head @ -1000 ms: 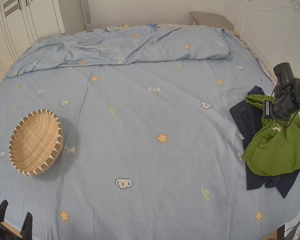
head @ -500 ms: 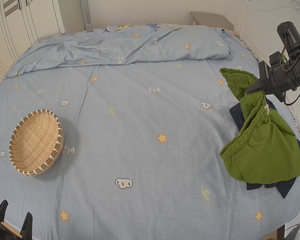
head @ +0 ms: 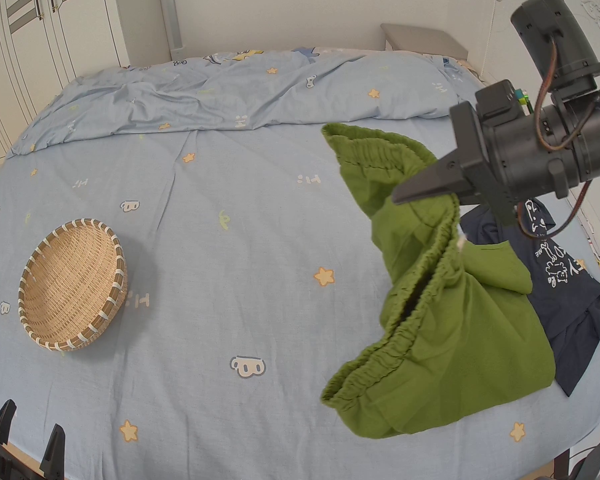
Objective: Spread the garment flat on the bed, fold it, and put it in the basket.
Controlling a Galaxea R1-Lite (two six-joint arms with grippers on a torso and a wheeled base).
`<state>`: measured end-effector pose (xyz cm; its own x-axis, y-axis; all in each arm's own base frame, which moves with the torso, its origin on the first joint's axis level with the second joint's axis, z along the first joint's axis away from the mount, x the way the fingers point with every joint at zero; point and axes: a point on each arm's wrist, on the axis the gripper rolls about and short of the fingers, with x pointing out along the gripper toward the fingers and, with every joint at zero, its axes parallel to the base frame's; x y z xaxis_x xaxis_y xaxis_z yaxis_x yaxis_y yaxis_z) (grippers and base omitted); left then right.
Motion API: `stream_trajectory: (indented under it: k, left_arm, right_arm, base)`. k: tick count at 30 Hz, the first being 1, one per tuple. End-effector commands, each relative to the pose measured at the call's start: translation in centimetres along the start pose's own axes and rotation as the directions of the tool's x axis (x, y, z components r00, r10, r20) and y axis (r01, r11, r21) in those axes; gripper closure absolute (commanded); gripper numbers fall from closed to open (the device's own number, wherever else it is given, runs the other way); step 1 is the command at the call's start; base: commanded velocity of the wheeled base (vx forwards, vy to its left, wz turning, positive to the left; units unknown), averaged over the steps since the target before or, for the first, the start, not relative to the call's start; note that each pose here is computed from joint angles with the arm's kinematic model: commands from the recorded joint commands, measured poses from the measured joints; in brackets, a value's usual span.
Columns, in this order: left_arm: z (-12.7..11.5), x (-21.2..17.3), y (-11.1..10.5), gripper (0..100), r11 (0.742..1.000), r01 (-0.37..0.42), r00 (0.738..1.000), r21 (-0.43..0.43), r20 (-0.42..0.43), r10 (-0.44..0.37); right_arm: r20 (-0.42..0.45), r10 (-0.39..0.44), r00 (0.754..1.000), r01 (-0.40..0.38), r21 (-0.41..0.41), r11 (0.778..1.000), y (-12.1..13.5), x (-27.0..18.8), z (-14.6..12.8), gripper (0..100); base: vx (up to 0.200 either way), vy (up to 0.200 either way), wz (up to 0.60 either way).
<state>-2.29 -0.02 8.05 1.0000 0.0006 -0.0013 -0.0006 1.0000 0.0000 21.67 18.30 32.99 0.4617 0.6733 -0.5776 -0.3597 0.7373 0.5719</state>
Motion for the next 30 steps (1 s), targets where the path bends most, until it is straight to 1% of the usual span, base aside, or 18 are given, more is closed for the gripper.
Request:
stream_trajectory:
  k: [1, 3, 5, 9, 12, 16, 20, 21, 30]
  left_arm:
    - [-0.5, 0.0, 0.0, 0, 1.000, -0.001, 1.000, 0.000, 0.000, 0.001]
    - [-0.5, 0.0, 0.0, 0, 1.000, -0.001, 1.000, 0.000, 0.000, 0.001]
    - [-0.5, 0.0, 0.0, 0, 1.000, -0.001, 1.000, 0.000, 0.000, 0.001]
    - [-0.5, 0.0, 0.0, 0, 1.000, -0.001, 1.000, 0.000, 0.000, 0.001]
    - [-0.5, 0.0, 0.0, 0, 1.000, -0.001, 1.000, 0.000, 0.000, 0.001]
    - [-0.5, 0.0, 0.0, 0, 1.000, -0.001, 1.000, 0.000, 0.000, 0.001]
    - [-0.5, 0.0, 0.0, 0, 1.000, -0.001, 1.000, 0.000, 0.000, 0.001]
    - [-0.5, 0.0, 0.0, 0, 1.000, -0.001, 1.000, 0.000, 0.000, 0.001]
    - [-0.5, 0.0, 0.0, 0, 1.000, -0.001, 1.000, 0.003, 0.000, 0.001]
  right_arm:
    - [-0.024, 0.062, 0.998, -0.062, -0.014, 0.998, 1.8, 4.3, -0.5, 100]
    - [0.001, 0.085, 0.996, -0.085, -0.008, 0.996, 2.1, 5.4, -0.1, 100]
    - [0.034, 0.108, 0.994, -0.108, -0.006, 0.994, 2.3, 7.8, 0.2, 100]
    - [0.044, 0.128, 0.991, -0.127, -0.024, 0.992, 3.0, 10.6, 0.1, 100]
    - [0.036, 0.136, 0.990, -0.135, -0.031, 0.990, 3.5, 11.6, 0.0, 100]
    - [0.045, 0.096, 0.994, -0.094, -0.040, 0.995, 3.9, 14.3, -0.4, 100]
    - [0.061, 0.061, 0.996, -0.058, -0.037, 0.998, 3.6, 16.5, -0.4, 100]
    - [0.060, 0.060, 0.996, -0.057, -0.038, 0.998, 3.6, 16.7, -0.4, 0]
    - [0.054, 0.057, 0.997, -0.055, -0.040, 0.998, 3.5, 16.3, -0.3, 0]
  base:
    - [0.000, 0.000, 0.00]
    - [0.000, 0.000, 0.00]
    - [0.000, 0.000, 0.00]
    - [0.000, 0.000, 0.00]
    - [0.000, 0.000, 0.00]
    - [0.000, 0.000, 0.00]
    - [0.000, 0.000, 0.00]
    - [0.000, 0.000, 0.00]
    - [0.000, 0.000, 0.00]
